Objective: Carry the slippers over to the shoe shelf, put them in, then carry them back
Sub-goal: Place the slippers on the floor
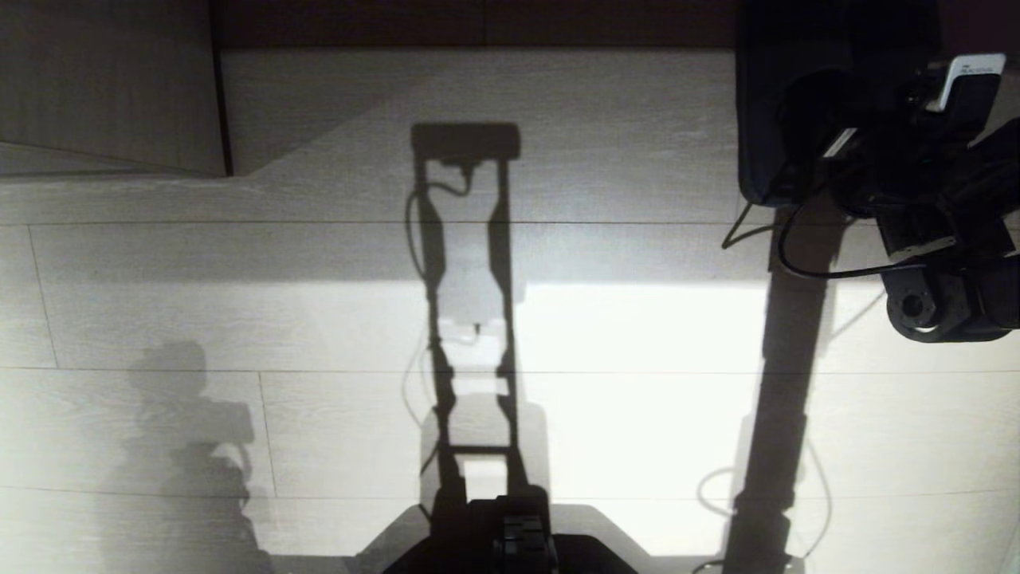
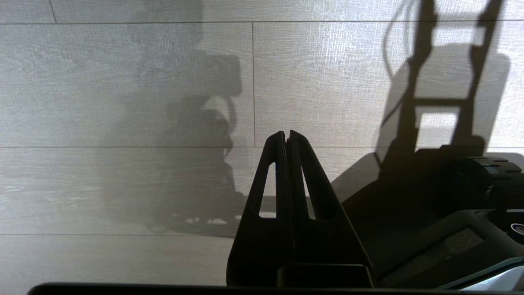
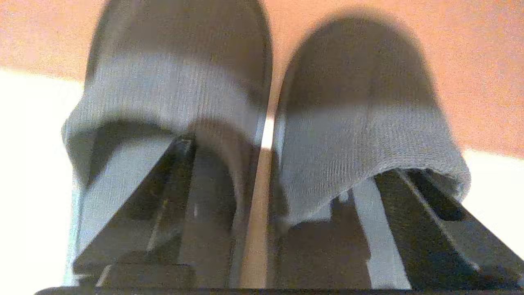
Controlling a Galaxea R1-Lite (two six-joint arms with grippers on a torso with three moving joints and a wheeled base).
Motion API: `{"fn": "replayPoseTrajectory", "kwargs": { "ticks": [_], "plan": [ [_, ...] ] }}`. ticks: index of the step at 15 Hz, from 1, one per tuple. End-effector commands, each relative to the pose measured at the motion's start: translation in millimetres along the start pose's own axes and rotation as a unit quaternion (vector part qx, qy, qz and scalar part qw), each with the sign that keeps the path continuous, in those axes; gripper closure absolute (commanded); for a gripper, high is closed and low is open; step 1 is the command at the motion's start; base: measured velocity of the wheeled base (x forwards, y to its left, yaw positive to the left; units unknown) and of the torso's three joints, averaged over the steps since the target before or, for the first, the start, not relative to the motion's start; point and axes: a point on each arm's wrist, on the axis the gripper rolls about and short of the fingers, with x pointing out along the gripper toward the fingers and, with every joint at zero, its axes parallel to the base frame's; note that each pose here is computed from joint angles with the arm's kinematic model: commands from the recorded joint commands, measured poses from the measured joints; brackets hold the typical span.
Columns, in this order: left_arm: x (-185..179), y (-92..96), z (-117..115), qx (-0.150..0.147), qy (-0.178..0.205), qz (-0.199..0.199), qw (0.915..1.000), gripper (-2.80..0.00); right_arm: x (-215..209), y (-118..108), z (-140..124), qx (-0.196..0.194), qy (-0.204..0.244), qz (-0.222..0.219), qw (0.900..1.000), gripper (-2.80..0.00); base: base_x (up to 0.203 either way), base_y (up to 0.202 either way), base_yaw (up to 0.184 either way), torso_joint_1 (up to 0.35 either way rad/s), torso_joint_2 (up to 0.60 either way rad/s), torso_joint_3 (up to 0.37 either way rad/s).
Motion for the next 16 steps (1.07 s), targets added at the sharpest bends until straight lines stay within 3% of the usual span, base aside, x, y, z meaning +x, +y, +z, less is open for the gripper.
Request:
{"fn": "replayPoseTrajectory", "kwargs": {
  "ticks": [1,7,10,16],
  "plan": [
    [0,0.0,0,0.000,-0.001,0.000,1.0000,0.00,-14,-4,21,-0.001,0.014,0.002,1.000,-2.80,0.000,0.000,0.000,0.000,0.00,0.000],
    [0,0.0,0,0.000,-0.001,0.000,1.0000,0.00,-32,-9,35,-0.002,0.058,0.005,0.998,-2.80,0.000,0.000,0.000,0.000,0.00,0.000],
    [0,0.0,0,0.000,-0.001,0.000,1.0000,0.00,-49,-17,73,-0.001,0.075,0.006,0.997,-2.80,0.000,0.000,0.000,0.000,0.00,0.000],
    [0,0.0,0,0.000,0.000,0.000,1.0000,0.00,-82,-24,117,0.000,0.095,0.010,0.995,-2.80,0.000,0.000,0.000,0.000,0.00,0.000]
  ]
}}
